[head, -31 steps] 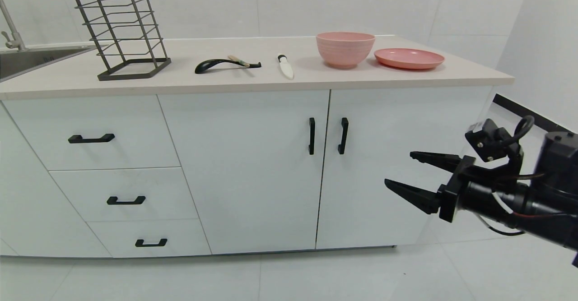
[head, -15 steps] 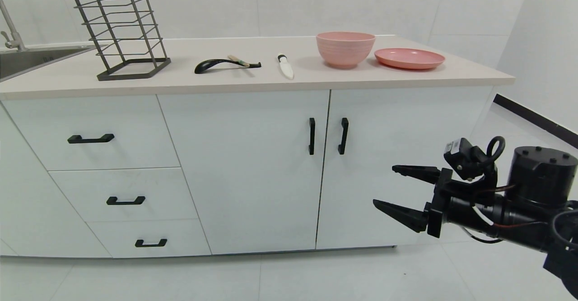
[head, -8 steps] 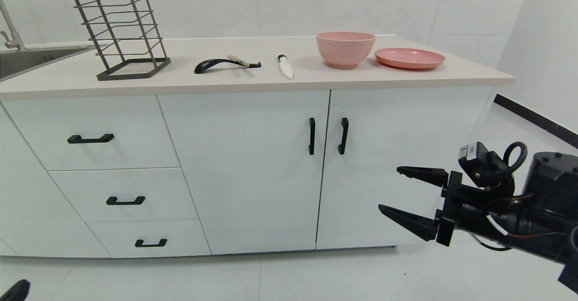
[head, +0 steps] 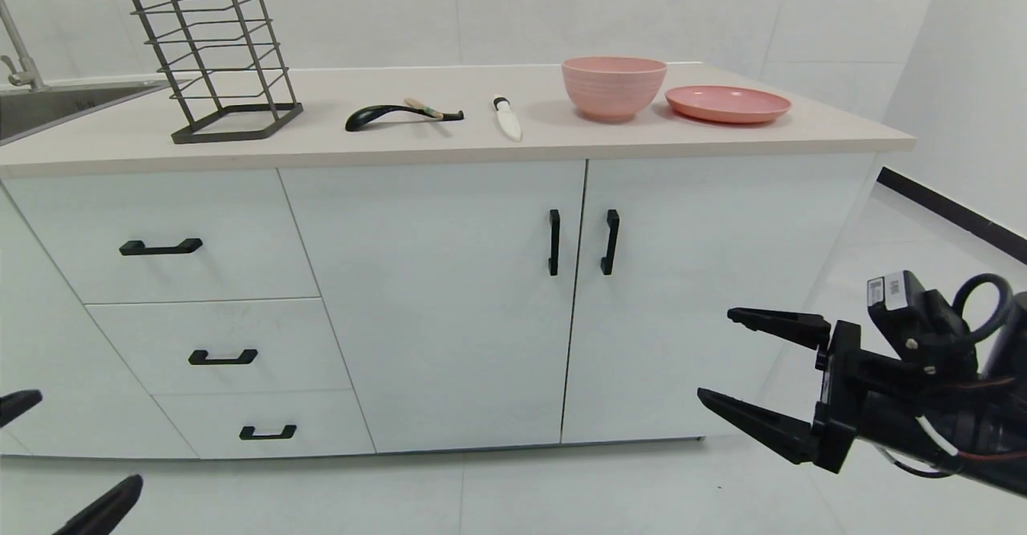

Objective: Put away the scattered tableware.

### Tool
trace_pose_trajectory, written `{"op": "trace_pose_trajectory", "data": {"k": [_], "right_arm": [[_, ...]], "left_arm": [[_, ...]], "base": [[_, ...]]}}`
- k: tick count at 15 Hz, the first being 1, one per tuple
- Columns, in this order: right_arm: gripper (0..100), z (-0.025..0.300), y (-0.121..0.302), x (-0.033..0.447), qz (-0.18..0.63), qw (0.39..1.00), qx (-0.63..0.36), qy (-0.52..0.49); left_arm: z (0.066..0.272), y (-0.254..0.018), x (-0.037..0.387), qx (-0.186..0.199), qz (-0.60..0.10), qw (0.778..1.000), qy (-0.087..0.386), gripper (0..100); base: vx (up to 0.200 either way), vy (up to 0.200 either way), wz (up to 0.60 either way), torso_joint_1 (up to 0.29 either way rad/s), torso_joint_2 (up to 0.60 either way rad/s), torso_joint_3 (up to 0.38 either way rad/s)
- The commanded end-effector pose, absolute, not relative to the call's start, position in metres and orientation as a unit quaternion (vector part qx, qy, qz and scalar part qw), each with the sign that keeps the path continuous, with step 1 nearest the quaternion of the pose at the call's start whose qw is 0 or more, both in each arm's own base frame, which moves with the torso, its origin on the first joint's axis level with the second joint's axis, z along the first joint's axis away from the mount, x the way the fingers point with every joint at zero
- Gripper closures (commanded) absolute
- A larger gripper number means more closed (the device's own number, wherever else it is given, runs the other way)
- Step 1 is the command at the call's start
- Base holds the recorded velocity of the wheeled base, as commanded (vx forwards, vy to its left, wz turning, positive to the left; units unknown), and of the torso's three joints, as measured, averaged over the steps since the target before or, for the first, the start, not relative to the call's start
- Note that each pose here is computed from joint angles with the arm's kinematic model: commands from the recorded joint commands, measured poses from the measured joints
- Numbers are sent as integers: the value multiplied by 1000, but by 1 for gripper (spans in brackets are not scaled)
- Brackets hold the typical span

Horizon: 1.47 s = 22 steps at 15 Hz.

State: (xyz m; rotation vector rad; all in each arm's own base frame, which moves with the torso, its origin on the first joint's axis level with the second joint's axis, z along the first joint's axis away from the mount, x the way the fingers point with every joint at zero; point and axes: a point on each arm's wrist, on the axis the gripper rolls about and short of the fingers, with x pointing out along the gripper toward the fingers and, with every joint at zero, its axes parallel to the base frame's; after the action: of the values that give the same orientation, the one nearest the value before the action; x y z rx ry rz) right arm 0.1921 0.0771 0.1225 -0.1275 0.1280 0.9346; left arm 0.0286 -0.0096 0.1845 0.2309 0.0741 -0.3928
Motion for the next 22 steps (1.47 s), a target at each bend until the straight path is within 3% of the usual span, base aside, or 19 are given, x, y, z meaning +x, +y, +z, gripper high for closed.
{"op": "trace_pose_trajectory", "data": {"k": [1,5,8,13,15,19,22], "right_arm": [[0,125,76,187,451,889,-62,56],[0,124,76,187,462,883,-62,56],[0,135,79,195,461,885,-66,27],[0,127,83,206,470,880,-64,32],[0,123,85,212,471,879,-64,33],[0,120,90,227,484,873,-63,24],[0,121,96,243,484,873,-66,12]], "left_arm": [[203,-17,57,139,-232,961,60,0],[214,-25,79,132,-294,944,68,0],[219,-37,111,123,-362,923,36,0],[206,-61,148,112,-450,884,57,0],[203,-78,166,112,-490,864,40,0],[186,-105,209,116,-508,854,6,0],[181,-122,217,104,-527,843,3,0]], "base": [[0,0,0,0,0,0],[0,0,0,0,0,0],[0,0,0,0,0,0],[0,0,0,0,0,0],[0,0,0,0,0,0],[0,0,0,0,0,0],[0,0,0,0,0,0]]}}
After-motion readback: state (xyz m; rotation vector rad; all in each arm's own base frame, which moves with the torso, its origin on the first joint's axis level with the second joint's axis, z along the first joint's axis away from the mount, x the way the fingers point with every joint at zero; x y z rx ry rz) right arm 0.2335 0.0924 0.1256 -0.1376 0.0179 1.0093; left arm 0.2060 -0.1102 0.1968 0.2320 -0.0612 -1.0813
